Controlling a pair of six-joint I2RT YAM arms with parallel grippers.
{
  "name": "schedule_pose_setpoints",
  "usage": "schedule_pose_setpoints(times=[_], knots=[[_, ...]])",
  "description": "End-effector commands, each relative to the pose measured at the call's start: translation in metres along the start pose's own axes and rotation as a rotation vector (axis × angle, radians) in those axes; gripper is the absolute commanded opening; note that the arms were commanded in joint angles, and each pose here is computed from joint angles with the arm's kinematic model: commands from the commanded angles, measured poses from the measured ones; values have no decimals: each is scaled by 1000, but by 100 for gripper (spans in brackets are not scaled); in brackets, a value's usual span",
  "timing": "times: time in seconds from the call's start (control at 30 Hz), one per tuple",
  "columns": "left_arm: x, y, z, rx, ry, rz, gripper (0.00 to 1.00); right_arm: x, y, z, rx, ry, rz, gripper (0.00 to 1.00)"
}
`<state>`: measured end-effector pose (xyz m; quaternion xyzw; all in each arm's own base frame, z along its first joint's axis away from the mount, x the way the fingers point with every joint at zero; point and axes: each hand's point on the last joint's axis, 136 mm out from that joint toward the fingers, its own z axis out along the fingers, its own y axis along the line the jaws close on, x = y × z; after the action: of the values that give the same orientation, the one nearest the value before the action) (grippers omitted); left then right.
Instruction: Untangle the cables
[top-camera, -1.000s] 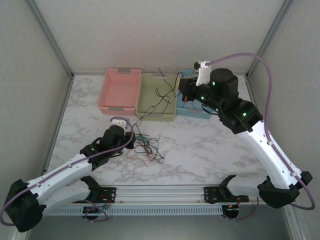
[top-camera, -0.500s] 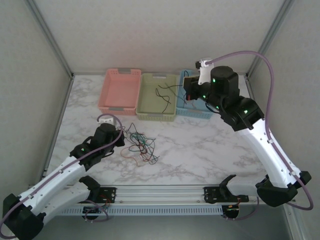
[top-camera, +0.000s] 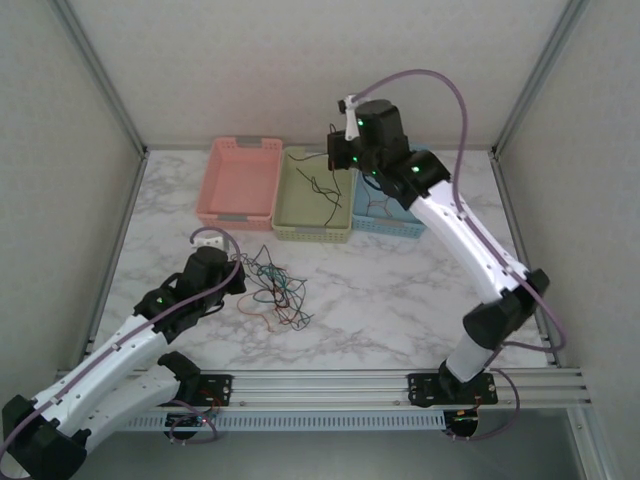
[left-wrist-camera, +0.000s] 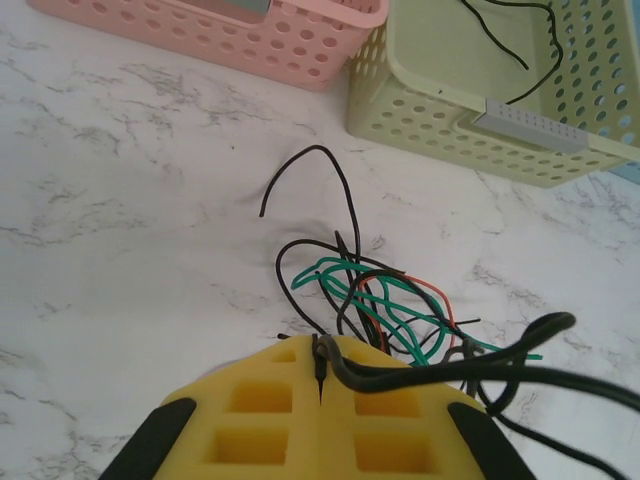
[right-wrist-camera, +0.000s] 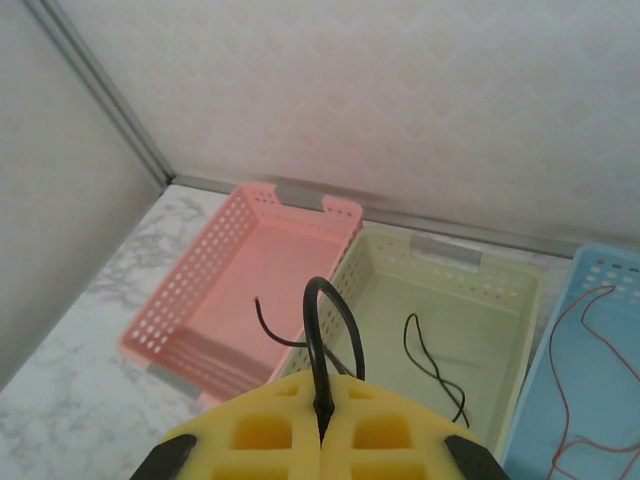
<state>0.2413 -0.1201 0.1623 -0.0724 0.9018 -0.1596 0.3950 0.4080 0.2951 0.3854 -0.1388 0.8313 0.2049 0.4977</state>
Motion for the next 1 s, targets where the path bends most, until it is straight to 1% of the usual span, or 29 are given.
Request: schedule_pose_setpoints(times=[0.0,0.13,0.27,0.37,0.53,0.67,0.87,0.9,0.97], knots=[[-10,-4,-9,17,-15,-5,0,-12,-20,28,73,-29,15,0],[-11,-3,-12,17,-15,-5,0,-8,-41,68,125,-5,49,0],[-10,-4,-12,20,-14,-6,0,1,-53,107,146,22,55,0],[-10,-5,-11,21,-11,-4,0,21,-62,138,178,78,45,0],[-9,-5,-11,22,-7,-4,0,63,-71,172,204,176,35,0],[-8,-6,-10,27,-1,-4,0,94,-74,185,196,235,36,0],[-5,-5,-7,26,6,-4,0,121,-73,190,177,308,13,0],[-4,-5,-6,26,8,-3,0,121,-71,188,167,314,4,2],[-4,-5,-6,28,10,-5,0,123,-61,184,124,328,-11,12]])
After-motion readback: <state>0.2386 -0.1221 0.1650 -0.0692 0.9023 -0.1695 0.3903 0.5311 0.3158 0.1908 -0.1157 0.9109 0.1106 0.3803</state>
